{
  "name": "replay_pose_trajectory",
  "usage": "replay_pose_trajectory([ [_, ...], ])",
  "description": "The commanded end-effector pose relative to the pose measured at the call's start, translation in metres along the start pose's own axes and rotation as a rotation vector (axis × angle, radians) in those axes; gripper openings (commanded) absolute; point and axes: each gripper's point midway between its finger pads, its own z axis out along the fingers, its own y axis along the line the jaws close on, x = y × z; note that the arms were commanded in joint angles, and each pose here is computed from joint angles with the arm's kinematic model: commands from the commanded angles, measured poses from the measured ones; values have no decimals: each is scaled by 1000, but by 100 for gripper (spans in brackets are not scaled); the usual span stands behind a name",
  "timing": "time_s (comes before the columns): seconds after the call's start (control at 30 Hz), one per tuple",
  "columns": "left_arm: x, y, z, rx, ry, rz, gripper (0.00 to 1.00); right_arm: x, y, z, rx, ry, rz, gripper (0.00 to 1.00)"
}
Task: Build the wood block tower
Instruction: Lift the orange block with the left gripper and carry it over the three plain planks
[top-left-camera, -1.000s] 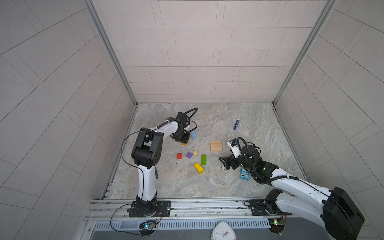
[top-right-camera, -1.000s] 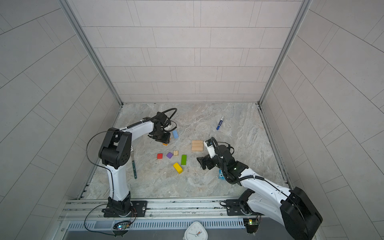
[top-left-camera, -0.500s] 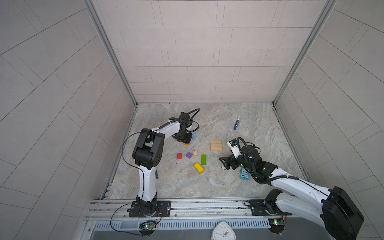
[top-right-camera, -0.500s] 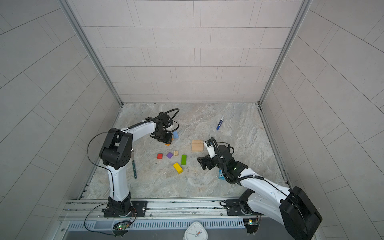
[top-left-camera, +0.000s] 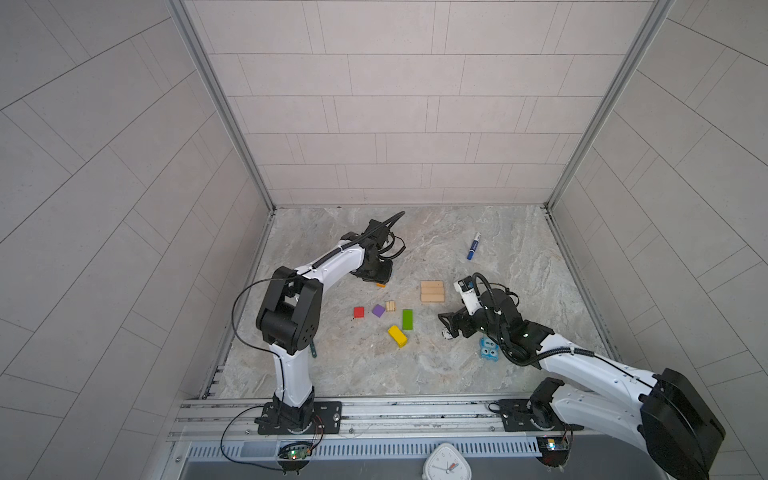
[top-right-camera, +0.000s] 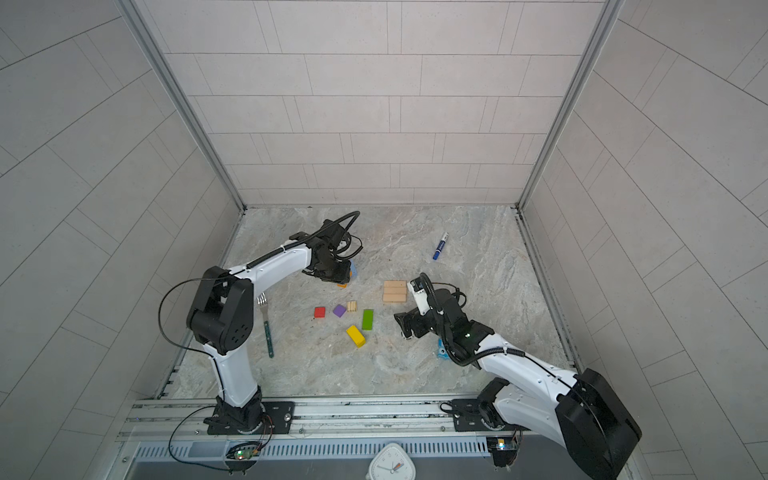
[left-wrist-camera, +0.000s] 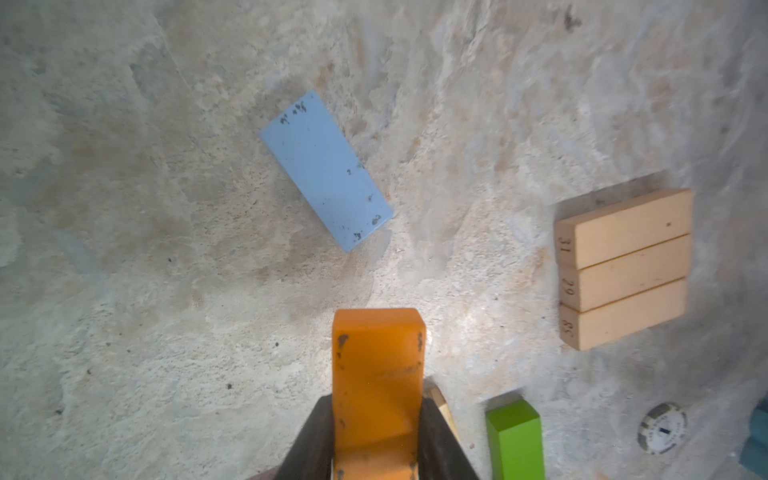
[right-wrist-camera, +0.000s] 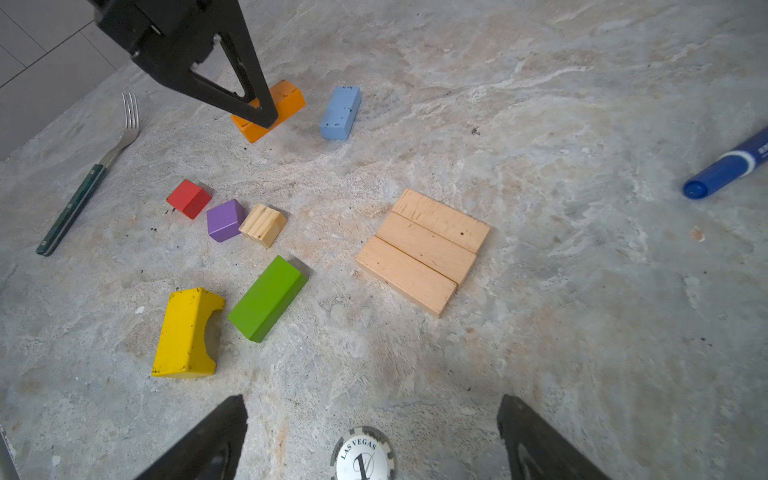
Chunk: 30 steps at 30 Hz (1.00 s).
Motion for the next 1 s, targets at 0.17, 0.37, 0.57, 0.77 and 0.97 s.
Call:
replay_pose_trajectory([
  [0.17, -9, -46, -23, 103, -94, -123, 32, -5, -9, -4, 61, -21, 21, 96],
  [0.37, -9, -87, -18, 200, -126, -159, 32, -3, -16, -6, 96, -22, 30, 96],
  [0.57, -17, -109, -16, 299, -201, -219, 32, -2, -26, -11, 151, -44, 51, 95],
  [0.77, -17, -118, -4, 302, -226, -273, 31, -1, -30, -20, 167, -80, 61, 96],
  [0.97, -14, -124, 12, 286, -215, -301, 32, -2, -25, -22, 136, -94, 50, 98],
])
